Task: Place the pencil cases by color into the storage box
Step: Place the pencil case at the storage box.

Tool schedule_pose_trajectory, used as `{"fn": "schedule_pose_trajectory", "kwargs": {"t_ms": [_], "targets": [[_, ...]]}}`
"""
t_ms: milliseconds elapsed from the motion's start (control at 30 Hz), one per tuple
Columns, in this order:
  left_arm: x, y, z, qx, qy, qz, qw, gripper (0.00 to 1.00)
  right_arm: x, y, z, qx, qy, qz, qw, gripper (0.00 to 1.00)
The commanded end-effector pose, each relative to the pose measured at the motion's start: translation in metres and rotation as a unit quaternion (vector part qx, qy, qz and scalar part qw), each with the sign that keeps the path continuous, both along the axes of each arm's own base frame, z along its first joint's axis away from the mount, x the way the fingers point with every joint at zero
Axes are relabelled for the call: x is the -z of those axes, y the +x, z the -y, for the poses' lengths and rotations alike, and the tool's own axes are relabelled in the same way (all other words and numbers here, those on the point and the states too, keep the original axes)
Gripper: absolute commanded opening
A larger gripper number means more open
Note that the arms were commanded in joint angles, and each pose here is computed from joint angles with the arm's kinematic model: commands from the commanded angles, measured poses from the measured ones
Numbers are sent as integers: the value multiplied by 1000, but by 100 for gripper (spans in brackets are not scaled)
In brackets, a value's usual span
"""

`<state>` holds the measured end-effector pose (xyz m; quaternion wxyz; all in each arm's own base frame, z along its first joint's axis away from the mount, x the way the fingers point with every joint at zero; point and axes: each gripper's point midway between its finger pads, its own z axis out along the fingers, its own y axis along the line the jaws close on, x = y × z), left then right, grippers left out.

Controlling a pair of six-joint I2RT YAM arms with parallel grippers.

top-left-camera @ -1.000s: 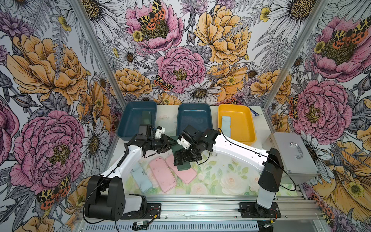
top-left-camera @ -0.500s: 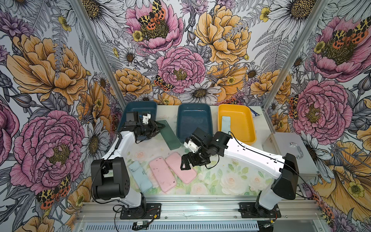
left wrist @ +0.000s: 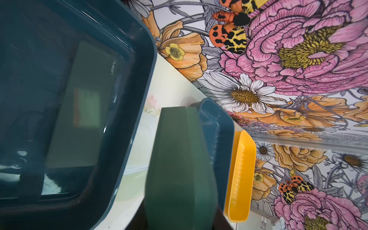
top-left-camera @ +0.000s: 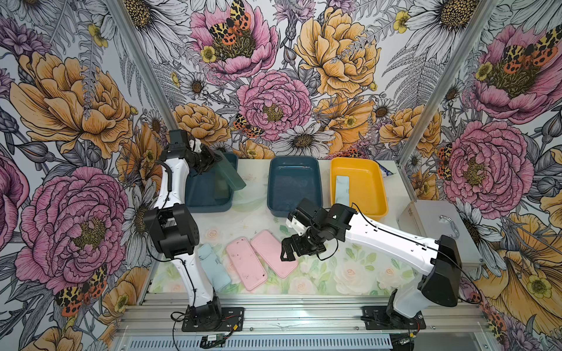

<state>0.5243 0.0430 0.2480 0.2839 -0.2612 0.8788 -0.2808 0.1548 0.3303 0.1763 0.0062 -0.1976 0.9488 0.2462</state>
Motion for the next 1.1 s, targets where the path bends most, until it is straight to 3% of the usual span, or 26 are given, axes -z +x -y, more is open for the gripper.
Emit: {"fn": "schedule_pose_trajectory", "kwargs": {"t_ms": [0, 233, 533, 767, 1067], "targets": [[-2, -17, -40, -31, 93, -40, 994, 15, -5, 4, 6, 16, 4, 17, 1000, 99], [6, -16, -82, -49, 225, -78, 970, 16, 1, 3, 10, 25, -6, 13, 1000, 99], [52, 12, -94, -34, 295, -119, 947, 17, 10, 11, 16, 36, -28, 32, 998, 99], [73, 27, -110, -49, 308, -127, 942, 17, 26, 27, -7, -10, -41, 37, 998, 99], [107, 41, -116, -37, 269, -127, 954, 23, 38, 50, -44, -24, -21, 2, 999, 99]]}}
